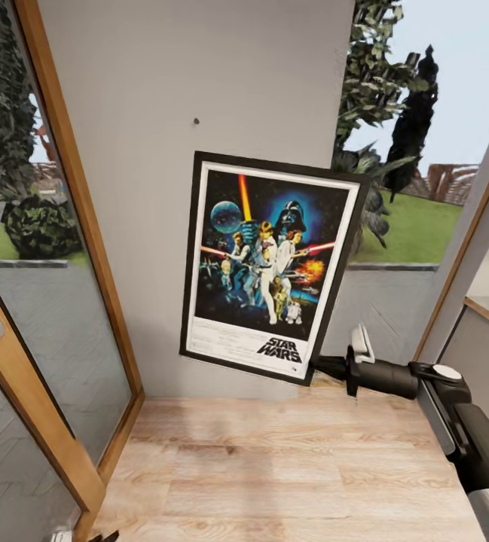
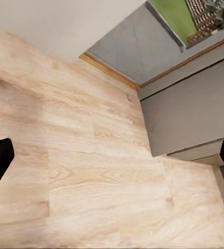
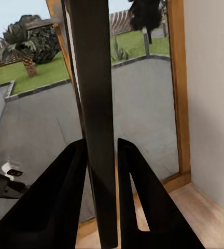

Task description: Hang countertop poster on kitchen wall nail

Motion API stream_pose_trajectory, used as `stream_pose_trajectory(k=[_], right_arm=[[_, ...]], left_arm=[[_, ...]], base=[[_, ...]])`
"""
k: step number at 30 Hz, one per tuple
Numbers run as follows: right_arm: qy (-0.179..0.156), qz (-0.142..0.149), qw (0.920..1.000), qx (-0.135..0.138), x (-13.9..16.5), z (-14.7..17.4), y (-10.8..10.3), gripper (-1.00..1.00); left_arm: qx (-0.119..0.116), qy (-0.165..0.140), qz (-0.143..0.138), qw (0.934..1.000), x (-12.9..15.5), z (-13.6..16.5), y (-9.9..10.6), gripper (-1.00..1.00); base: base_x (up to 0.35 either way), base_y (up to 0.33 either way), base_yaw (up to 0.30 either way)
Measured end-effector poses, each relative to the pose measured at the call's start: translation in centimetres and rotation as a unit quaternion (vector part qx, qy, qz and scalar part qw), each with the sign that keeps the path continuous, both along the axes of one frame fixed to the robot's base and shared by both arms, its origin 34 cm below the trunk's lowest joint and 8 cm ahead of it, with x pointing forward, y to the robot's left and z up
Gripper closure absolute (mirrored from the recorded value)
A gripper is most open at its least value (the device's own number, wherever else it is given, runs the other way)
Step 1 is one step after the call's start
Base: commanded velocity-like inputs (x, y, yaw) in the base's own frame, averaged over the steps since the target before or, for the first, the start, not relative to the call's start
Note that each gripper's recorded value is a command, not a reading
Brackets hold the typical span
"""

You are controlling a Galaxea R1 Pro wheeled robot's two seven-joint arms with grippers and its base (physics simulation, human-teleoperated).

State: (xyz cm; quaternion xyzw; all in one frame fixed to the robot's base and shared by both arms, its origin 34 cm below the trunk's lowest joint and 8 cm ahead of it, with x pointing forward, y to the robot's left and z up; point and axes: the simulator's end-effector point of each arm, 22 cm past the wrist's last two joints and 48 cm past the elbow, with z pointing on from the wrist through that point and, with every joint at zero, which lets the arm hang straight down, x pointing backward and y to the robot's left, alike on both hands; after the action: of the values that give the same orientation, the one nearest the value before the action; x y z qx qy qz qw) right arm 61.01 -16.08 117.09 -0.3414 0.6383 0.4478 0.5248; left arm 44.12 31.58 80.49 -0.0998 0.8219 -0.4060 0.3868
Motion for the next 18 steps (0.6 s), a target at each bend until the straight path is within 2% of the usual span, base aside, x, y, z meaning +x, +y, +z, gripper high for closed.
stream_pose_trajectory(k=[2,8,9,12,18], right_arm=[[-0.003,0.001,1.0000,0.002,0.8,1.7,0.1,1.00],[0.007,0.001,1.0000,0.001,2.4,4.3,0.2,1.00],[0.006,0.018,0.9997,-0.016,3.3,5.6,1.9,1.00],[0.001,0.018,0.9994,-0.031,4.3,6.6,2.7,1.00],[0.022,0.007,0.9988,-0.044,6.1,8.8,2.5,1.00]], left_arm=[[0.009,0.011,0.005,0.9999,-1.1,-1.2,-0.6,-1.00],[0.053,0.055,0.043,0.9962,-4.0,-4.5,0.4,-1.00],[0.054,0.057,0.093,0.9926,-3.7,-4.8,1.8,-1.00],[0.053,0.055,0.114,0.9906,-3.5,-4.8,2.5,-1.00],[0.053,0.055,0.116,0.9903,-3.4,-4.8,2.6,-1.00]], base=[[0.000,0.000,0.000],[0.000,0.000,0.000],[0.000,0.000,0.000],[0.000,0.000,0.000],[0.000,0.000,0.000]])
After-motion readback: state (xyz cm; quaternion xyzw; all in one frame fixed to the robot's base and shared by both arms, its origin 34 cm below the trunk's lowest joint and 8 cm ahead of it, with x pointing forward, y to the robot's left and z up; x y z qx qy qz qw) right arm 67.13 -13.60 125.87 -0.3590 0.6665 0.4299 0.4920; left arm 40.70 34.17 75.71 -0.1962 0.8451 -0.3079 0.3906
